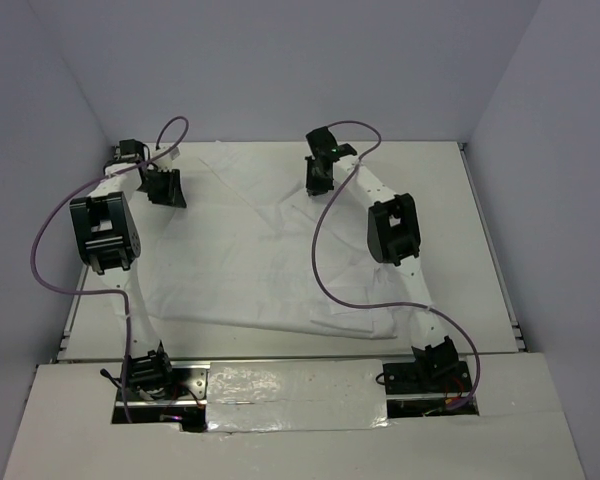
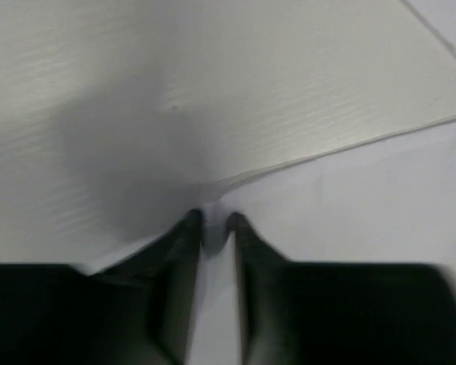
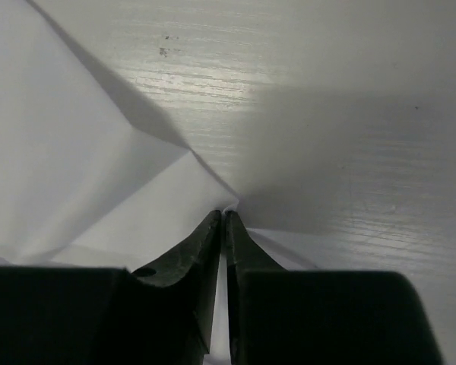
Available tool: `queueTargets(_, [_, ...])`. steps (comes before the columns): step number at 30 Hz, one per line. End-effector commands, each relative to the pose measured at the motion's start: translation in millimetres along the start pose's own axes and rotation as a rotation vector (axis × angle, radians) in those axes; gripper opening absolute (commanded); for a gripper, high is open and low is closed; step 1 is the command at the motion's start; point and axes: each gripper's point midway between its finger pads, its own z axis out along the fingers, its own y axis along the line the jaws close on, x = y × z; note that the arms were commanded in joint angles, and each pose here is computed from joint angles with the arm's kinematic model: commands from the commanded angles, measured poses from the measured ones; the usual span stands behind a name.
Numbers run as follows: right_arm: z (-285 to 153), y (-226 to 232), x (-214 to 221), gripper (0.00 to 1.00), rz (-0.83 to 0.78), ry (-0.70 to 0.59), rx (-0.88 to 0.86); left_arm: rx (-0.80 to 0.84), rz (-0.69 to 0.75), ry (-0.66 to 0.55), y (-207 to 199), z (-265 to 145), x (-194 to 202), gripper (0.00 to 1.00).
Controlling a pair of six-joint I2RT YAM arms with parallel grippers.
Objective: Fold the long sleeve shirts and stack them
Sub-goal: Fold the shirt
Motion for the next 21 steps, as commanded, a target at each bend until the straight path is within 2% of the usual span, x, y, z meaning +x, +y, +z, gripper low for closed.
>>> queueTargets(1, [3, -6, 14, 0.12, -0.009, 0.057, 0.007, 0.177, -0.075, 0.091, -36, 15, 33, 0.36])
queueTargets(2, [0, -5, 10, 0.00, -0.013, 0.041, 0.001, 0.200, -0.072, 0.081, -40, 13, 32, 0.21])
queueTargets(5, [-20, 0, -7, 0.00, -0.029, -0.031, -0.028, 0.281, -0.033, 0.051, -58, 0, 26, 0.00])
queueTargets(6, [-41, 8, -20, 0.00, -0.036, -0.071, -0.068, 0.294, -0.018, 0.047, -62, -6, 25, 0.00])
queueTargets(11, [-74, 18, -32, 0.00, -0.057, -0.144, -0.131, 0.267, 0.010, 0.018, -56, -26, 24, 0.00])
queueTargets(14, [-98, 21, -36, 0.00, -0.061, -0.191, -0.163, 0.231, 0.059, -0.059, -53, -43, 7, 0.00])
queueTargets(15, [-119, 24, -45, 0.00, -0.062, -0.233, -0.184, 0.214, 0.090, -0.097, -54, -53, 0, 0.00])
queueTargets(20, [-152, 30, -25, 0.00, -0.036, -0.262, -0.269, 0.201, 0.202, -0.190, -68, -82, -13, 0.00])
queueTargets(21, [-153, 29, -20, 0.00, -0.030, -0.255, -0.270, 0.199, 0.207, -0.172, -69, -80, -4, 0.00])
